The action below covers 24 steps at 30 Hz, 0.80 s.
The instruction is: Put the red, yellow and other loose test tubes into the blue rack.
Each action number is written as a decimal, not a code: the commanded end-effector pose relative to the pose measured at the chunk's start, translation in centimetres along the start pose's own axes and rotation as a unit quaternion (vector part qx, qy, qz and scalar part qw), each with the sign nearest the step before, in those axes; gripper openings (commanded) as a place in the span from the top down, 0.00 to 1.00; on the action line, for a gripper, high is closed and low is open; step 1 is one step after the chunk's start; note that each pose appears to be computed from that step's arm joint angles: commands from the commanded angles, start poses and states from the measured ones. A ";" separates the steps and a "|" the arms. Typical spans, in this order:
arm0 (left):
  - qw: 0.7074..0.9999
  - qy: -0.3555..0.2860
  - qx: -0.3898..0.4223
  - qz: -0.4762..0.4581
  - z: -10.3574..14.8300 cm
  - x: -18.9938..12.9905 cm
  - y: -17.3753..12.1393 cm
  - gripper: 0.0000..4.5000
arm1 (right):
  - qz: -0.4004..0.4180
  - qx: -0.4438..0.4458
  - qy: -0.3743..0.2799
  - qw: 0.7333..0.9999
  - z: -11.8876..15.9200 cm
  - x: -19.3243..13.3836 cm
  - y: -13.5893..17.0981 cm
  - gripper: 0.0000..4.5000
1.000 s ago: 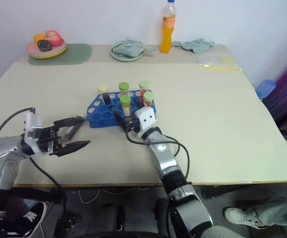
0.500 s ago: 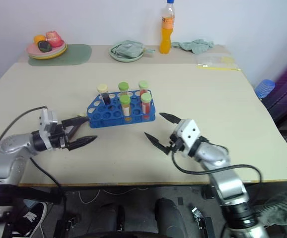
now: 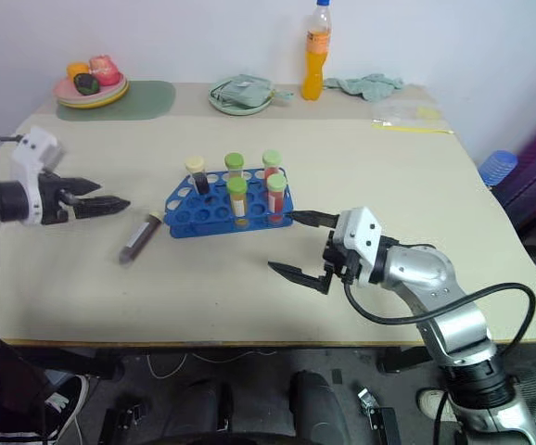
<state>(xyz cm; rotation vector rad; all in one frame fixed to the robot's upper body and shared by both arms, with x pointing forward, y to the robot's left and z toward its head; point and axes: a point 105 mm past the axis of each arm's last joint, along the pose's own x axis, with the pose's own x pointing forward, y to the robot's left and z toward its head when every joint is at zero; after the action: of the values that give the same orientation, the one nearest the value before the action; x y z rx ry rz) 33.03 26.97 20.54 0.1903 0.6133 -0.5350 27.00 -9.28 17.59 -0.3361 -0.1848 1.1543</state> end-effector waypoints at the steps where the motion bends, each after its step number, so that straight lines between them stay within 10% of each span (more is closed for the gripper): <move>1: 0.997 0.060 -0.050 -0.028 -0.3 0.6 0.0 0.00 | -0.019 -0.020 -0.029 0.999 1.2 0.7 -0.3 0.01; 24: 0.954 0.267 -0.078 -0.115 -3.5 5.9 0.6 0.00 | -0.066 -0.038 -0.025 0.997 1.4 1.2 -0.5 0.01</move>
<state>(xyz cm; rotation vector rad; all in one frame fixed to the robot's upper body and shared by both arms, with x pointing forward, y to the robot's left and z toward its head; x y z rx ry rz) 35.53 26.05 13.65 0.0955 1.2204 -0.6579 28.07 -8.29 17.88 -0.3363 -0.2380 1.0289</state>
